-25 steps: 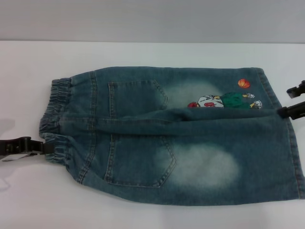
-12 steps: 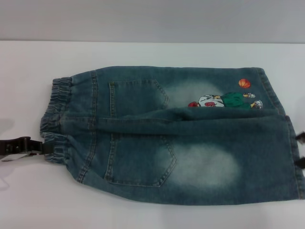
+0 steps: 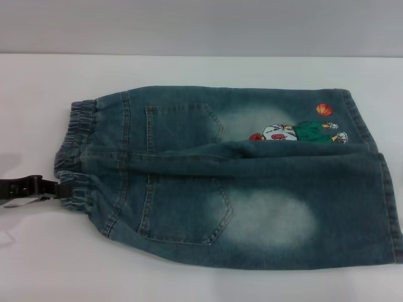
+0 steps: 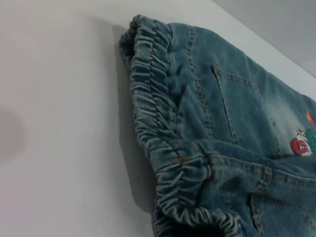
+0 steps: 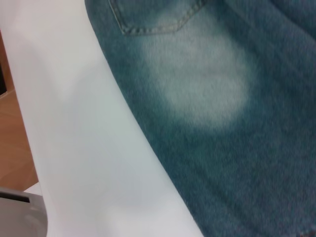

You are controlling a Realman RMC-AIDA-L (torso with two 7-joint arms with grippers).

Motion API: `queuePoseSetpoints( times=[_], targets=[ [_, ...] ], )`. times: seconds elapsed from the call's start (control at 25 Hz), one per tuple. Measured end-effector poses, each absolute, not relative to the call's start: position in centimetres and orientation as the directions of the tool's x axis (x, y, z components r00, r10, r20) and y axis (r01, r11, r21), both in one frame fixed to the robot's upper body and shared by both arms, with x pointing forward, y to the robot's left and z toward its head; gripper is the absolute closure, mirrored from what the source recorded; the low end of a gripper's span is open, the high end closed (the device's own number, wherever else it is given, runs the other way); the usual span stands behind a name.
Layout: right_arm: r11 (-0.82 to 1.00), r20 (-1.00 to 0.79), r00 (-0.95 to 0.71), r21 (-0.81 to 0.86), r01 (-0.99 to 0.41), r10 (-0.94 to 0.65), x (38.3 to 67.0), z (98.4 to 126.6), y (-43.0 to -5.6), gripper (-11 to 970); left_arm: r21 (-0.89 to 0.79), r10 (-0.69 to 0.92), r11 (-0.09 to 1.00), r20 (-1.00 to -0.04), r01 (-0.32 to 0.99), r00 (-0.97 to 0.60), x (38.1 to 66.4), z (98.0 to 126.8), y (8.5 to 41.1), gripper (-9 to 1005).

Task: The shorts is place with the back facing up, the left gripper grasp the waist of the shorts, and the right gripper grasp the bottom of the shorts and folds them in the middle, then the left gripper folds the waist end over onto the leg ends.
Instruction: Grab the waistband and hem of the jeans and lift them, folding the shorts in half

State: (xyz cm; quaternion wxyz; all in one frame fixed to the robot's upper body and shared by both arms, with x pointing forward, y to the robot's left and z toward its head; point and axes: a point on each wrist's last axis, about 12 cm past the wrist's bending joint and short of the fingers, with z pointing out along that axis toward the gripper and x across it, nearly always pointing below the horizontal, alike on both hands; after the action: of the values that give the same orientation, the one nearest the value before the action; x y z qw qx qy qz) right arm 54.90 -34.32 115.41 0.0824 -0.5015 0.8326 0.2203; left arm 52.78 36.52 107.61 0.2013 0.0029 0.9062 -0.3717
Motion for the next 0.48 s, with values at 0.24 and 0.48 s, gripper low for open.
queuePoseSetpoints(
  times=[0.24,0.48],
  targets=[
    [0.422,-0.317,-0.507,0.299,-0.856,-0.802,54.3,114.9,-35.0,223,-0.669,-0.138,0.726,-0.365,0.157,-0.921,52.9,107.7,36.4,954],
    [0.431,-0.277,-0.52,0.324,-0.842,-0.808,53.9,114.3,-35.2,223,-0.665,-0.136,0.729,-0.369,0.159,-0.92,53.1,107.7,36.4,954]
  ],
)
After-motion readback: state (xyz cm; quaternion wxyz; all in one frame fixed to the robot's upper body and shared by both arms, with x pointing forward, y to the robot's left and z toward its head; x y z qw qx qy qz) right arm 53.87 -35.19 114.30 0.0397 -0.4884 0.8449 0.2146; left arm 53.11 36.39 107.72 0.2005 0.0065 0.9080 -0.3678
